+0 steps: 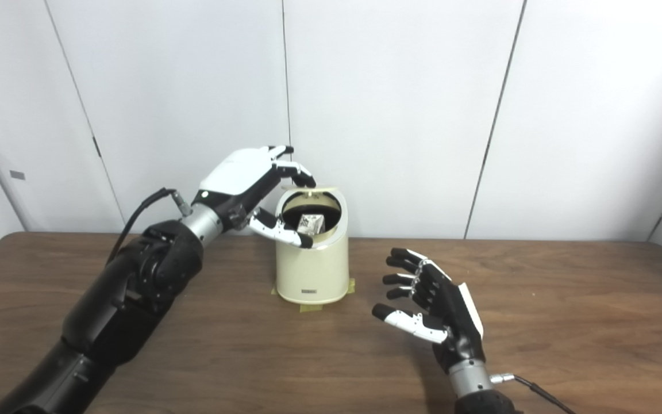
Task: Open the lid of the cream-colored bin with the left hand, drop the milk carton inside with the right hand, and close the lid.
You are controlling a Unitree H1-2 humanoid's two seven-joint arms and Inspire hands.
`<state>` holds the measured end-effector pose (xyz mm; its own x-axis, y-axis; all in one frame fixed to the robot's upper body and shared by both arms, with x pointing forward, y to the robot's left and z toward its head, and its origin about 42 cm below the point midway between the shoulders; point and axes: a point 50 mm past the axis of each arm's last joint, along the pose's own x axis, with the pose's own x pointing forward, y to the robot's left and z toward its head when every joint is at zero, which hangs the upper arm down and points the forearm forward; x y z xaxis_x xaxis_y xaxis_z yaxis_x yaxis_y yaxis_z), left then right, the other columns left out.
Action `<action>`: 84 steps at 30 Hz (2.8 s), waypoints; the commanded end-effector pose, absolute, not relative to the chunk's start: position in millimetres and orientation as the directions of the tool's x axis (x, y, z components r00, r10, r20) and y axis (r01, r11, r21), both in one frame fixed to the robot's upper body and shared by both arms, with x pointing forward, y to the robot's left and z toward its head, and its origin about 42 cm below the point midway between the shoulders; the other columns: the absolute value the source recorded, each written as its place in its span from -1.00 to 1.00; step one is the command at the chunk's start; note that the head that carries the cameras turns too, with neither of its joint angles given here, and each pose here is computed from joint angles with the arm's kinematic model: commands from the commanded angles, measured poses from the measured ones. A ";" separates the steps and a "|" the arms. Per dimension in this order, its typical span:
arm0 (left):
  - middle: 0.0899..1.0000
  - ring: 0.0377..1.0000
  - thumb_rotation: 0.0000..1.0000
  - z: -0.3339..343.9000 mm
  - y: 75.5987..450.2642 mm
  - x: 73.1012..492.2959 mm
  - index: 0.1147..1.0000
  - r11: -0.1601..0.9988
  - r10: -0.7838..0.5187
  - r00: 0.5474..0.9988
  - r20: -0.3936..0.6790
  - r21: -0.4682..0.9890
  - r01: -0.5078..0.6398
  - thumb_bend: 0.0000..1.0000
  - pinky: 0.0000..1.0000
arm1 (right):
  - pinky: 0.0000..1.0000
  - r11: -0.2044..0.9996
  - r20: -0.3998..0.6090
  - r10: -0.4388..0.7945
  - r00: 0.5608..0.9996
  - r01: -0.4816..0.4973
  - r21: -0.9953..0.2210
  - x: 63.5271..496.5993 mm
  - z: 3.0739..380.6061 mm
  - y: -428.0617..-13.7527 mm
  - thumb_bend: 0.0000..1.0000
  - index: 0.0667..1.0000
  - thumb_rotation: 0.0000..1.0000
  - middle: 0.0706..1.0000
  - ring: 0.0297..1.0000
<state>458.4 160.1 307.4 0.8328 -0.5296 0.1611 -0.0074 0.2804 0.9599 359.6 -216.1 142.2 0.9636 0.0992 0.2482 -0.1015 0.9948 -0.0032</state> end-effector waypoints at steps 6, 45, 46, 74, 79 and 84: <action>0.50 0.97 -0.29 315.6 153.7 449.3 0.41 0.266 -0.568 0.796 0.210 0.962 -0.064 0.97 1.00 | 0.08 0.994 0.326 0.102 0.940 -0.109 0.002 364.8 165.8 -211.4 0.54 0.44 -0.59 0.45 0.27; 0.50 0.87 -0.23 269.4 158.9 412.4 0.46 0.091 -0.514 0.856 0.059 0.996 -0.014 0.86 1.00 | 0.06 0.996 0.308 0.084 0.948 -0.090 0.006 359.7 177.5 -217.6 0.49 0.44 -0.47 0.43 0.31; 0.55 0.86 -0.23 270.2 160.5 409.5 0.52 0.151 -0.507 0.856 0.100 0.988 -0.026 0.81 1.00 | 0.06 0.996 0.308 0.084 0.948 -0.088 0.001 359.8 177.6 -217.7 0.49 0.44 -0.48 0.44 0.31; 0.48 0.34 -0.37 140.9 249.5 334.2 0.52 0.989 -0.108 0.973 0.203 0.120 0.085 0.55 0.10 | 0.16 0.995 0.296 0.094 0.951 -0.084 -0.046 357.5 172.9 -223.7 0.54 0.46 -0.72 0.46 0.27; 0.49 0.37 -0.44 140.6 253.8 333.6 0.52 0.990 -0.092 0.975 0.203 0.126 0.067 0.51 0.14 | 0.13 0.995 0.293 0.101 0.951 -0.096 -0.034 356.1 172.9 -221.6 0.52 0.47 -0.76 0.50 0.31; 0.53 0.41 -0.41 142.9 255.4 331.3 0.57 0.989 -0.099 0.975 0.200 0.126 0.075 0.53 0.17 | 0.14 0.994 0.299 0.105 0.949 -0.094 -0.053 355.8 174.0 -221.0 0.55 0.52 -0.67 0.51 0.32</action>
